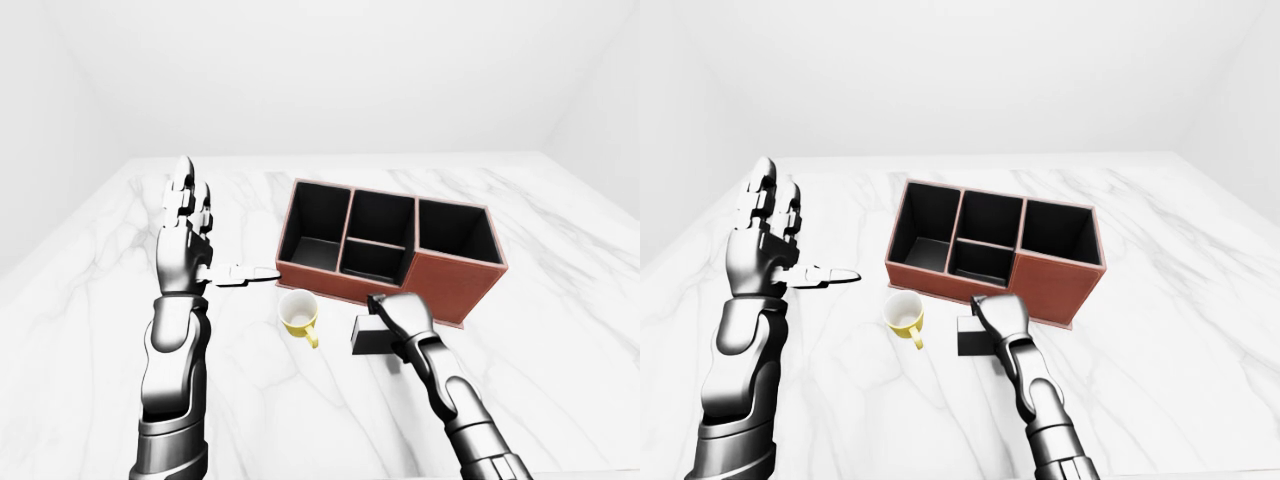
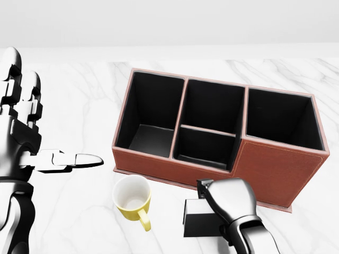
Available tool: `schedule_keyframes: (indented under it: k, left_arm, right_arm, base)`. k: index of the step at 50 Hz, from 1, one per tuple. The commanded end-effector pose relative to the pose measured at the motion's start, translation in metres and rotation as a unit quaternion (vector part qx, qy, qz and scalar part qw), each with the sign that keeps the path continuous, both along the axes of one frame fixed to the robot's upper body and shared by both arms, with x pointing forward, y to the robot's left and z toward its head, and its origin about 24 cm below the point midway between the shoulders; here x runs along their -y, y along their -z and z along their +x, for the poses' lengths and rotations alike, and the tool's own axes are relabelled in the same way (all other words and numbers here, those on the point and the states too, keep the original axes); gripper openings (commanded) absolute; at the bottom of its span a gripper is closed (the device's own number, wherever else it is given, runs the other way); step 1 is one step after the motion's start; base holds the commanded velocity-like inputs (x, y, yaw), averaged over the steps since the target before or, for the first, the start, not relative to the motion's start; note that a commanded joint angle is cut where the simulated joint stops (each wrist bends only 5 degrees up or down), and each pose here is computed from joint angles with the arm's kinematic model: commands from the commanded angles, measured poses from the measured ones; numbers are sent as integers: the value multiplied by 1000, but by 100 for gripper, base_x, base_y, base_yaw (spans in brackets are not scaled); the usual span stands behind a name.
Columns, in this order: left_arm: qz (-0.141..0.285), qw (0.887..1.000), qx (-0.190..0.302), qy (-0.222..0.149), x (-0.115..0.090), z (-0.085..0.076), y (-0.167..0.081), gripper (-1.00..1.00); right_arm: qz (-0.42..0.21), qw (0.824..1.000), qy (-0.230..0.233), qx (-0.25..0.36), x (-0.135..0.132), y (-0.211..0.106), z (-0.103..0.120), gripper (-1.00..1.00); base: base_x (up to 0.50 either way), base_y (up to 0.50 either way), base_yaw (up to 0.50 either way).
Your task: Pick up the book and place it in the caddy.
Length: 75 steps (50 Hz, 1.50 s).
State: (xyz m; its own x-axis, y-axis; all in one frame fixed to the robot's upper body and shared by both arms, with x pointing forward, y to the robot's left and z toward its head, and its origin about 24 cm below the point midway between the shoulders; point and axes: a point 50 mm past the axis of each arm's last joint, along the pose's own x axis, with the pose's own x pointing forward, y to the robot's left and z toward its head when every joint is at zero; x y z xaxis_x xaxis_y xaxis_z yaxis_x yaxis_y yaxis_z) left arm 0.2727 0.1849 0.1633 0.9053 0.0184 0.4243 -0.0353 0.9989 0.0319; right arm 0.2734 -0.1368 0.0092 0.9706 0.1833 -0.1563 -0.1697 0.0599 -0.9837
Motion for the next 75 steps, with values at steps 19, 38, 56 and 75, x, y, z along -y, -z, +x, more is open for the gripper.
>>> schedule_keyframes:
  k: [19, 38, 56, 75]
  left_arm:
    - [3, 1000, 13, -1, -1, -5, -5, 100]
    - [8, 1000, 29, 0, 1, -8, -12, 100]
    - [12, 1000, 28, -2, 0, -9, -11, 100]
    - [14, 999, 34, 2, 3, -9, -14, 100]
  right_arm:
    - [95, 995, 1, -8, 5, -37, -38, -100]
    - [165, 982, -66, 62, 1, -124, -36, -100]
    - [191, 971, -92, 108, -2, -185, -31, -100]
    - [169, 964, -122, 167, -13, -235, 11, -100]
  base:
    - [0, 0, 0]
    - [0, 0, 0]
    - [0, 0, 0]
    - [0, 0, 0]
